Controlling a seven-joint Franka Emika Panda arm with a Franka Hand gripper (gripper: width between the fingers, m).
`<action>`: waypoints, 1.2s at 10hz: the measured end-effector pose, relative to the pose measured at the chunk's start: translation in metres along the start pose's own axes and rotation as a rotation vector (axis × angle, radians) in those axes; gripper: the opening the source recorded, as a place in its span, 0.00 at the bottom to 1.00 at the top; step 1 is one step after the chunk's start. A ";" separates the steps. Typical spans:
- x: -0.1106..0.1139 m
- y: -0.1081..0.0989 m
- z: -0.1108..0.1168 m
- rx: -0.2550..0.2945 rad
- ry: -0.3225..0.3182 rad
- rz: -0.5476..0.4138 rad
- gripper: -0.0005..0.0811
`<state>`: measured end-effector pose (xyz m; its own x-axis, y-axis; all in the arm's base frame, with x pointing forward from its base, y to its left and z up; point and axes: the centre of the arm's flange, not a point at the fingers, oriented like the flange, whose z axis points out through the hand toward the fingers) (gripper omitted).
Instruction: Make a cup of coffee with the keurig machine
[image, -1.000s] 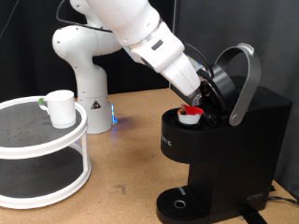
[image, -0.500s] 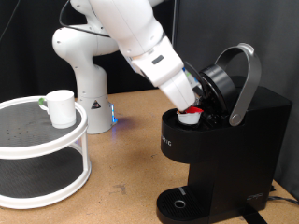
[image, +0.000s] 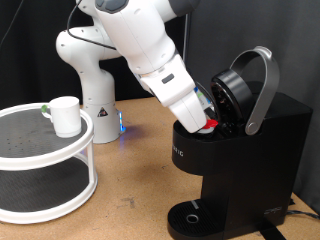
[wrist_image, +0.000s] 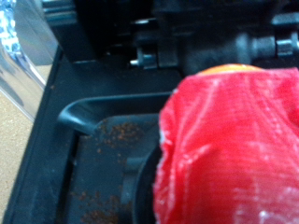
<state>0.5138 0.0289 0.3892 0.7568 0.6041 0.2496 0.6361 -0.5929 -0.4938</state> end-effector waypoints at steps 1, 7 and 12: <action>0.000 0.001 0.001 -0.002 0.000 0.001 0.99; 0.001 0.000 0.002 0.005 0.013 -0.014 0.99; 0.005 -0.006 -0.012 0.032 0.110 -0.080 0.99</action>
<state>0.5157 0.0295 0.4033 0.7170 0.5858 0.3779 0.6912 -0.5267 -0.4948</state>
